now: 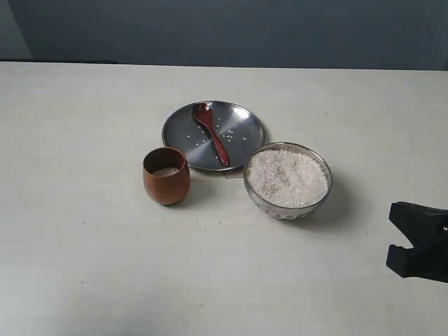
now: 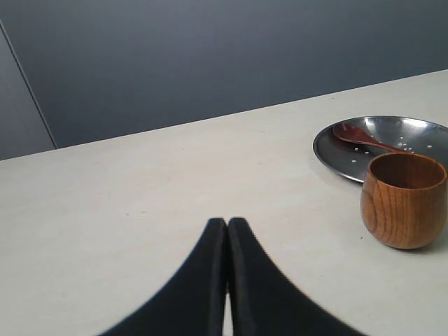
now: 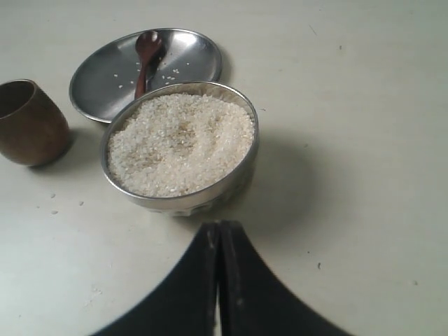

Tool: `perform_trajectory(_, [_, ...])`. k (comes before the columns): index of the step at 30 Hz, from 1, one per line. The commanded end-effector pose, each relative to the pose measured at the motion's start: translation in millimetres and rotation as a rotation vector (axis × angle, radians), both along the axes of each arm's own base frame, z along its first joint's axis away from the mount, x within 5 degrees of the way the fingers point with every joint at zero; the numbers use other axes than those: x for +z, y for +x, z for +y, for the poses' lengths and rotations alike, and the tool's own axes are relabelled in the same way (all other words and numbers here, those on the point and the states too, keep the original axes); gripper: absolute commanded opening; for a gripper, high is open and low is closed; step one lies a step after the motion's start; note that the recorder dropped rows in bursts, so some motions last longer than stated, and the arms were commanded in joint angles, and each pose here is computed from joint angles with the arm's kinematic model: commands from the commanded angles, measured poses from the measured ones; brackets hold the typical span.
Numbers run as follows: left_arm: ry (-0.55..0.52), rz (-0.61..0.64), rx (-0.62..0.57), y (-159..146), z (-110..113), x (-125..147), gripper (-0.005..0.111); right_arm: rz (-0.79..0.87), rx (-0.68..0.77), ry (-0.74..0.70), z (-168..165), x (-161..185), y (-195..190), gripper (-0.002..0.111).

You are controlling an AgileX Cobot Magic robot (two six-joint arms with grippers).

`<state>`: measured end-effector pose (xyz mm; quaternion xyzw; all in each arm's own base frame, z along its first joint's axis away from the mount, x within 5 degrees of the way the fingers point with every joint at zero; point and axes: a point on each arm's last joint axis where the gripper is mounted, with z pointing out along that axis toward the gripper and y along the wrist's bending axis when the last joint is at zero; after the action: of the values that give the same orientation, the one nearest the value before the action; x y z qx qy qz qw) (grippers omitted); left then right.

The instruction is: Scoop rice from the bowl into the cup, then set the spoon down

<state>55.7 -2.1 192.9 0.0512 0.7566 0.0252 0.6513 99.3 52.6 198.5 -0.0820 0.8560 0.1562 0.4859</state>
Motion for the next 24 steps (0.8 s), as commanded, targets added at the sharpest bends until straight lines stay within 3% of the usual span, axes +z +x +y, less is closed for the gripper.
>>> perform_trajectory(1, [0.023,0.001,-0.013,-0.3,-0.6,-1.5,0.000,-0.006,0.001,-0.002,-0.6,0.0,-0.5,0.000])
perform_trajectory(9, [0.051,0.001,-0.013,-0.3,-0.2,-1.5,0.000,-0.005,0.000,-0.001,-0.6,0.0,-0.5,0.000])
perform_trajectory(17, [-0.063,0.004,0.005,-0.3,-0.2,-1.5,0.000,-0.005,0.000,-0.001,-0.6,0.0,-0.5,0.000])
perform_trajectory(24, [-0.034,0.004,0.009,-0.3,0.6,-1.5,0.000,-0.005,0.000,-0.001,-0.6,0.0,-0.5,0.000])
